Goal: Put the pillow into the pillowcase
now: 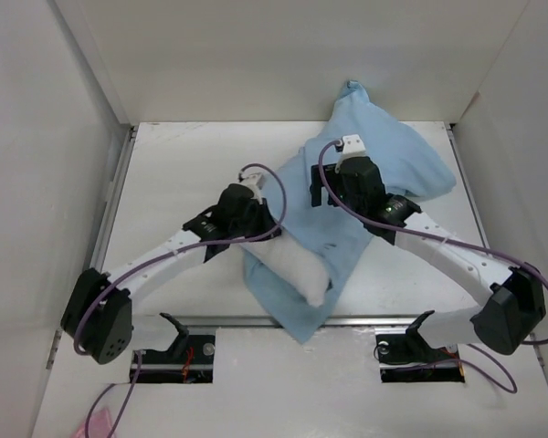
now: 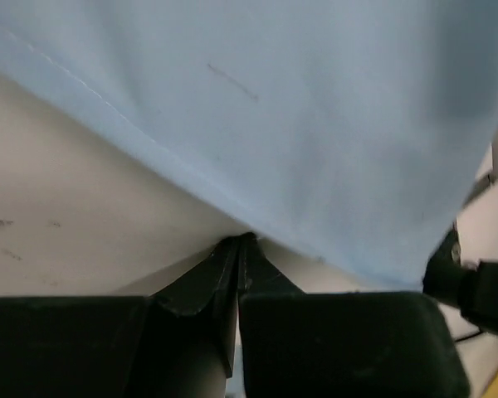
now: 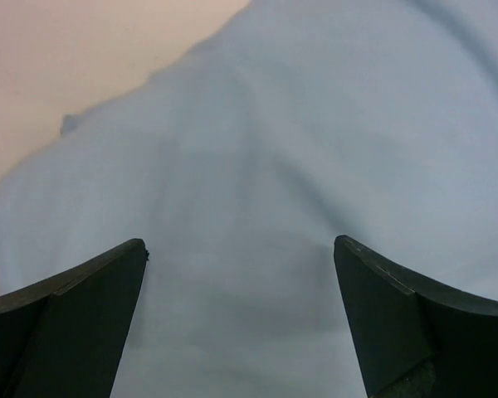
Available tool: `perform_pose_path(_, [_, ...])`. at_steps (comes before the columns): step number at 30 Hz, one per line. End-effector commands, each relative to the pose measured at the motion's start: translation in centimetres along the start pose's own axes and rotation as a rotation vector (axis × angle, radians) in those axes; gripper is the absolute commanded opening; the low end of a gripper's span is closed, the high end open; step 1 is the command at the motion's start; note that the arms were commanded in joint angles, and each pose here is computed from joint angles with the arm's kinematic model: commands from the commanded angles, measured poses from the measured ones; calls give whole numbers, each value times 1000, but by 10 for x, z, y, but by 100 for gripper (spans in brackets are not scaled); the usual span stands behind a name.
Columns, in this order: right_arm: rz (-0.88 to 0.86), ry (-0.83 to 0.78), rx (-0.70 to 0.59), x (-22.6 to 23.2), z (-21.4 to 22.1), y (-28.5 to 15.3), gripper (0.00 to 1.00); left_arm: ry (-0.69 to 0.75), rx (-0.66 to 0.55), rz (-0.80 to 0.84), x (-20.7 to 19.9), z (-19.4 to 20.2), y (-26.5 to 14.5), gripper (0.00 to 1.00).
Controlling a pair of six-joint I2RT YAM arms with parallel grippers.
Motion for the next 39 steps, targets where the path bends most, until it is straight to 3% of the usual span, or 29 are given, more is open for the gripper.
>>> perform_pose_path(1, [44, 5, -93, -9, -29, -27, 100, 123, -25, 136, -45, -24, -1, 0])
perform_pose_path(3, [15, -41, -92, -9, -29, -36, 100, 118, -40, 69, -37, -27, -6, 3])
perform_pose_path(4, [-48, -68, -87, -2, -31, -41, 100, 117, -64, 36, -33, -31, -12, 15])
perform_pose_path(5, [-82, -93, -88, -2, -28, -50, 100, 93, -103, 14, -32, -35, -31, 50])
perform_pose_path(6, [-118, -152, -87, -1, -27, -54, 100, 69, -153, -58, -22, -40, -41, 99])
perform_pose_path(9, [-265, -275, -51, 27, -8, -72, 100, -37, -242, -192, 4, -34, -87, 99])
perform_pose_path(12, [-418, -466, -50, 67, 11, -90, 100, -255, -391, -355, 33, -34, -131, 99])
perform_pose_path(13, [-449, -535, -8, 77, 22, -88, 100, -294, -389, -459, 51, -22, -142, 99])
perform_pose_path(14, [-469, -565, 12, 86, 29, -87, 100, -385, -417, -481, 56, -18, -150, 99])
perform_pose_path(16, [-517, -649, 79, 115, 51, -76, 100, -434, -430, -517, 67, -3, -165, 99])
perform_pose_path(21, [-368, -873, 116, 146, 86, -29, 100, -497, -481, -493, 73, 5, -178, 99])
perform_pose_path(25, [0, -892, 12, 131, 73, 15, 100, -519, -487, -472, 72, 6, -179, 99])
perform_pose_path(31, [91, -976, 115, 112, 116, 53, 100, -519, -486, -473, 70, 4, -181, 99])
perform_pose_path(34, [188, -941, 100, 97, 111, 62, 82, -490, -480, -491, 71, 2, -181, 99])
perform_pose_path(35, [221, -916, 76, 92, 101, 64, 67, -457, -477, -473, 68, 0, -180, 99])
perform_pose_path(36, [278, -862, 38, 84, 86, 63, 7, -435, -475, -459, 65, -4, -178, 99])
perform_pose_path(37, [278, -798, -10, 84, 63, 53, 0, -420, -485, -432, 61, -10, -172, 99])
perform_pose_path(39, [246, -663, -36, 79, 29, 44, 0, -339, -453, -378, 52, -12, -159, 99])
Point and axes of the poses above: each gripper's point midway between its finger pads, its own y axis out along the fingers, its own x axis along the line the jaws close on, z = x × y, the point moved 3 cm from there along -y, back along the fingers, and after that the axes turned 8 degrees about y, right-handed, at the moved point
